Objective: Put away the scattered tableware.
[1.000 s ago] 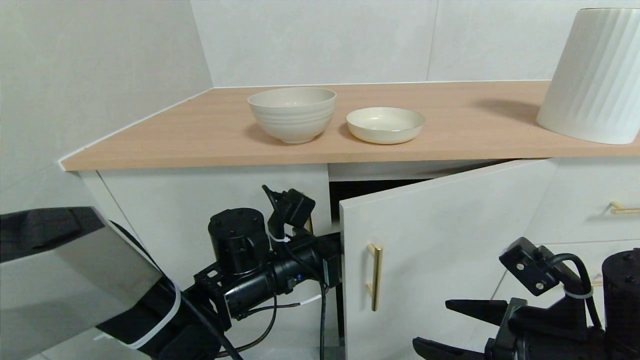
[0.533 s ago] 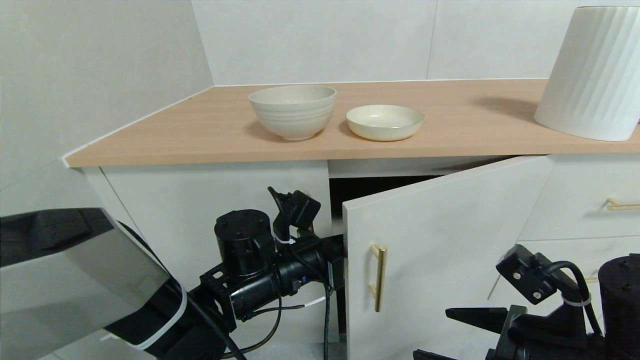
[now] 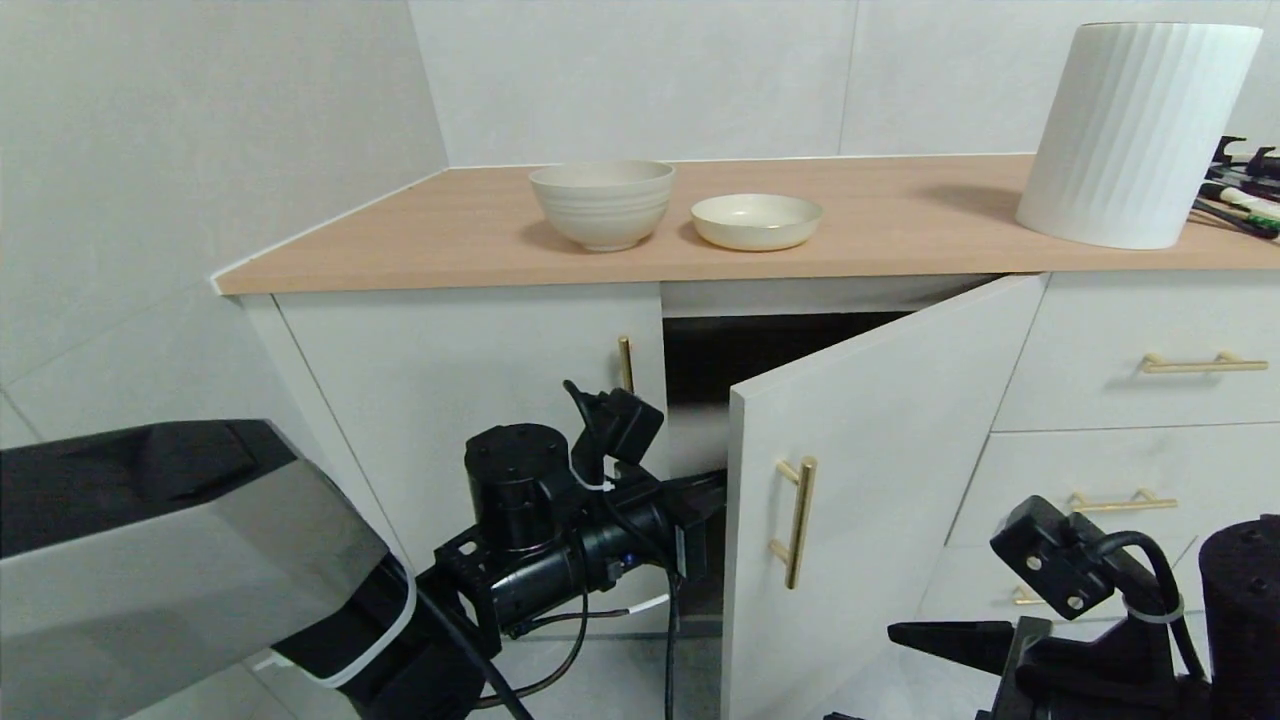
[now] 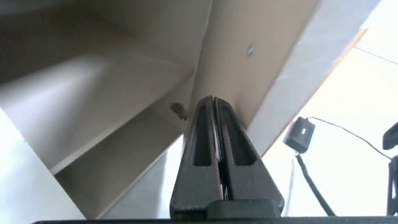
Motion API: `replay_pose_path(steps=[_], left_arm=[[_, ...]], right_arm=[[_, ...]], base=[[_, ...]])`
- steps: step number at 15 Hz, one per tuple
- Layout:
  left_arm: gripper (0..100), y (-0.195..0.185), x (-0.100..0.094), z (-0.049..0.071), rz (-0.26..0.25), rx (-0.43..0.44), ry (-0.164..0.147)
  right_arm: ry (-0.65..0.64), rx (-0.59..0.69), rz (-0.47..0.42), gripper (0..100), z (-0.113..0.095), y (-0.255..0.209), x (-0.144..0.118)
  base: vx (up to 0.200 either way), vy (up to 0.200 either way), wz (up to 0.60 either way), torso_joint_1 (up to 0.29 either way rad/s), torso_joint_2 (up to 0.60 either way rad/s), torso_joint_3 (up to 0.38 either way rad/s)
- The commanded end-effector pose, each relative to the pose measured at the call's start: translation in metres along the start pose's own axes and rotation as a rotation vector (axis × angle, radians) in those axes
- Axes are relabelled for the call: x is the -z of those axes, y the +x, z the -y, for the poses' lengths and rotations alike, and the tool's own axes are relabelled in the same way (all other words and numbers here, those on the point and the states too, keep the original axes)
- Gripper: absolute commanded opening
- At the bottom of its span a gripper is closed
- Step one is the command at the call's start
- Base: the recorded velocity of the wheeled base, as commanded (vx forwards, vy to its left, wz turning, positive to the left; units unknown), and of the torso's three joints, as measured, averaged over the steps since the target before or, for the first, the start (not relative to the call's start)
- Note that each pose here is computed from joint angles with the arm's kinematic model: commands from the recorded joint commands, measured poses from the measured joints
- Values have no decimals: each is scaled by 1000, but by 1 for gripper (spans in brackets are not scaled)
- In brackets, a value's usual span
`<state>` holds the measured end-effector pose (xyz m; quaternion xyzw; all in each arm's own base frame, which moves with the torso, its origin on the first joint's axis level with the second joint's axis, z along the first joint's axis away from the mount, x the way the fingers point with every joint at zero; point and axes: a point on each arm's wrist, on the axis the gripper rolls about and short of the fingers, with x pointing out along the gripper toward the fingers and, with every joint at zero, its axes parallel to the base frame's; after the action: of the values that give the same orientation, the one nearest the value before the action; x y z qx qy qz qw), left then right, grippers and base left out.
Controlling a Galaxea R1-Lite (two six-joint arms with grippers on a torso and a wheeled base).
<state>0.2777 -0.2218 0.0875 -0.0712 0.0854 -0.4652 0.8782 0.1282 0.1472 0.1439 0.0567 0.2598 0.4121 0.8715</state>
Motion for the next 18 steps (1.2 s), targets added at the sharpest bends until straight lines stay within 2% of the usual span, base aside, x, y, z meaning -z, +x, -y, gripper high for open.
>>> replay_pose_path(steps=[1,7,10,13,18], left_arm=[[0,7,10,-6,-11,-8,-6],[0,15,14,-10,9,-9,-1],[0,16,15,-10,6,-10,-4],[0,21,14,-13,21,-13,1],[0,24,17,-15,16,-16,-1]], right_arm=[[0,2,-4,100,0,1,0],[-1,1,-7,100,0,2,1],[-2,-4,-11,100,-1,2,2],[-3,-3,-14,100,-1,2,2],[-4,-4,-16,100,-1,2,3]], base=[[0,0,0,0,0,0],[0,0,0,0,0,0],[-200,0,0,6,-1,2],[0,0,0,0,0,0],[0,0,0,0,0,0]])
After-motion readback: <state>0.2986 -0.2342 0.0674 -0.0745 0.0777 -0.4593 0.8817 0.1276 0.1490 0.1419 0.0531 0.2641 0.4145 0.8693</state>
